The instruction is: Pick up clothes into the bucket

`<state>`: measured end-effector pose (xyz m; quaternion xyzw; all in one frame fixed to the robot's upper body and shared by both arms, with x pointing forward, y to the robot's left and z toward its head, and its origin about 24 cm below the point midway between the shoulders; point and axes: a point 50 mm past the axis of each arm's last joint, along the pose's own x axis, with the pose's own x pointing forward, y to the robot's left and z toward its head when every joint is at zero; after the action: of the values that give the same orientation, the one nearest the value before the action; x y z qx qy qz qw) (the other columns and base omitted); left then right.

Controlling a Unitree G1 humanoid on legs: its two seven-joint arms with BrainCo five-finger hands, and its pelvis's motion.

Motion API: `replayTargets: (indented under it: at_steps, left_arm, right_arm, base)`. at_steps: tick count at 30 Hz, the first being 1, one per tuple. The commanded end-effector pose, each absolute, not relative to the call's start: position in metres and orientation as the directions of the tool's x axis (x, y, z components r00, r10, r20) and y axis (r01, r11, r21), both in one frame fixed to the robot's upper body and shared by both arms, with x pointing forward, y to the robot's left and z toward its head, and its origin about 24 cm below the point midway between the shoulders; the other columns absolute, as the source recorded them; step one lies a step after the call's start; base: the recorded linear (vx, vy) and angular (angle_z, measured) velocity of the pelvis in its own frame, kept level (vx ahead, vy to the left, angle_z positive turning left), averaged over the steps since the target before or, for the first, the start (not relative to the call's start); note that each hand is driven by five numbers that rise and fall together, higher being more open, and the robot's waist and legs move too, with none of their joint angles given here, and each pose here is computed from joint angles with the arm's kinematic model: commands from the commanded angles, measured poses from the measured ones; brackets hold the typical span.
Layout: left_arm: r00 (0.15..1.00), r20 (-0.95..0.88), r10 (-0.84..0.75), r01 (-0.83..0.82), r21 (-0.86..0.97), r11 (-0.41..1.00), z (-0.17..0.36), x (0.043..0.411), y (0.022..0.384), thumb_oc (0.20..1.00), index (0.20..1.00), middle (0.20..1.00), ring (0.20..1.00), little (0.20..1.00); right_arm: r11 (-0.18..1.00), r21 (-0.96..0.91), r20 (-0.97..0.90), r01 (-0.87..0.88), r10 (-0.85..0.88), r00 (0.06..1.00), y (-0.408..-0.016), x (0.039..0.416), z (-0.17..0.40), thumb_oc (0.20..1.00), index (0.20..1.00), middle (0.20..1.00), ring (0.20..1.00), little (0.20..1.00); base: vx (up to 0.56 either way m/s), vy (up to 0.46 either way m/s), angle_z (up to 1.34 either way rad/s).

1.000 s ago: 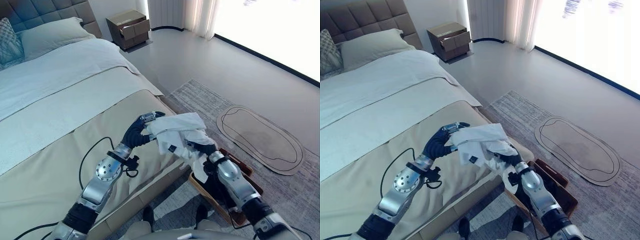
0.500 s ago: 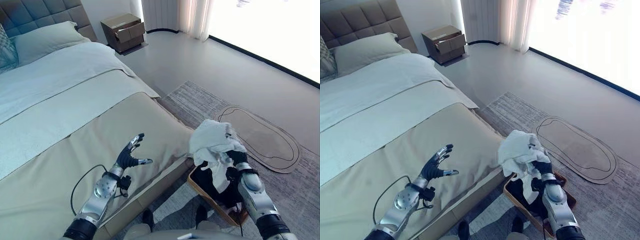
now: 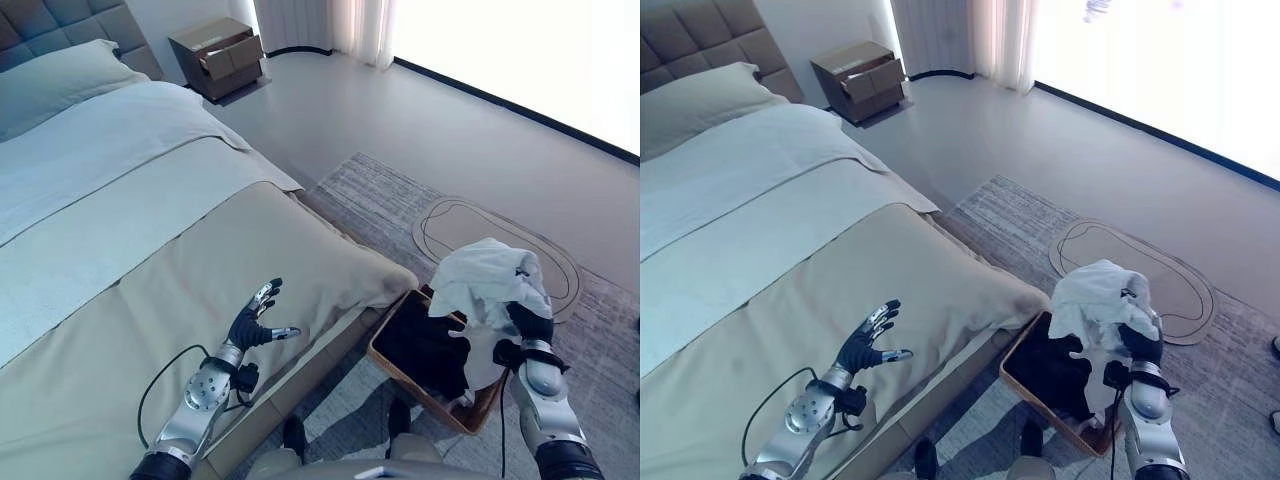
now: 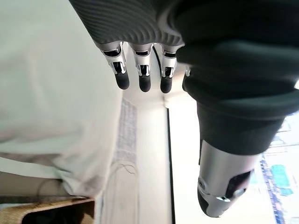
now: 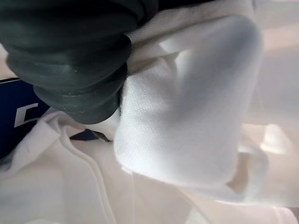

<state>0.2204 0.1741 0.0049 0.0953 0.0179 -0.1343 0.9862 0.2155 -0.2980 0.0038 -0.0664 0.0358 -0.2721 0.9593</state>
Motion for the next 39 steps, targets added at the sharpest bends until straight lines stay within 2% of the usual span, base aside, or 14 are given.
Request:
replayTargets:
  at_steps: [1, 3, 6, 11, 20, 30, 39]
  left_arm:
    - [0.957, 0.198, -0.213, 0.198, 0.092, 0.976, 0.051, 0.235, 0.180, 1.000, 1.000, 1.000, 1.000, 1.000]
    - [0.952, 0.228, -0.206, 0.200, 0.051, 0.978, 0.058, 0.237, 0.178, 1.000, 1.000, 1.000, 1.000, 1.000]
    - [0.946, 0.280, -0.162, 0.211, -0.152, 0.966, 0.067, 0.241, 0.172, 1.000, 1.000, 1.000, 1.000, 1.000]
    - [0.918, 0.352, -0.182, 0.266, -0.209, 0.941, 0.084, 0.246, 0.159, 1.000, 1.000, 1.000, 1.000, 1.000]
    - [0.884, 0.447, -0.137, 0.252, -0.207, 0.945, 0.109, 0.251, 0.159, 1.000, 1.000, 1.000, 1.000, 1.000]
    - [0.796, 0.599, -0.079, 0.257, -0.217, 0.942, 0.148, 0.244, 0.162, 1.000, 1.000, 1.000, 1.000, 1.000]
    - [0.764, 0.639, -0.091, 0.283, -0.206, 0.937, 0.160, 0.237, 0.160, 1.000, 1.000, 1.000, 1.000, 1.000]
  right_arm:
    - [0.805, -0.069, 0.192, 0.590, -0.570, 0.799, -0.310, 0.235, 0.048, 0.200, 0.200, 0.200, 0.200, 0.200]
    - [0.799, -0.071, 0.205, 0.597, -0.574, 0.793, -0.311, 0.236, 0.051, 0.200, 0.200, 0.200, 0.200, 0.200]
    - [0.793, -0.071, 0.233, 0.606, -0.577, 0.782, -0.310, 0.248, 0.061, 0.200, 0.200, 0.200, 0.200, 0.200]
    - [0.796, -0.080, 0.319, 0.600, -0.549, 0.772, -0.302, 0.280, 0.091, 0.200, 0.200, 0.200, 0.200, 0.200]
    - [0.787, -0.070, 0.405, 0.612, -0.539, 0.739, -0.298, 0.305, 0.124, 0.200, 0.200, 0.200, 0.200, 0.200]
    - [0.733, -0.068, 0.491, 0.676, -0.565, 0.662, -0.319, 0.321, 0.170, 0.200, 0.200, 0.200, 0.200, 0.200]
    - [0.709, -0.215, 0.494, 0.672, -0.514, 0.701, -0.322, 0.337, 0.184, 0.200, 0.200, 0.200, 0.200, 0.200]
  base:
    - [-0.12, -0.006, -0.08]
    - [-0.11, -0.005, -0.05]
    - [-0.16, -0.011, -0.05]
    - [-0.14, -0.033, -0.18]
    - [-0.09, -0.027, -0.12]
    - [-0.05, -0.008, -0.05]
    - [0.00, 0.008, -0.05]
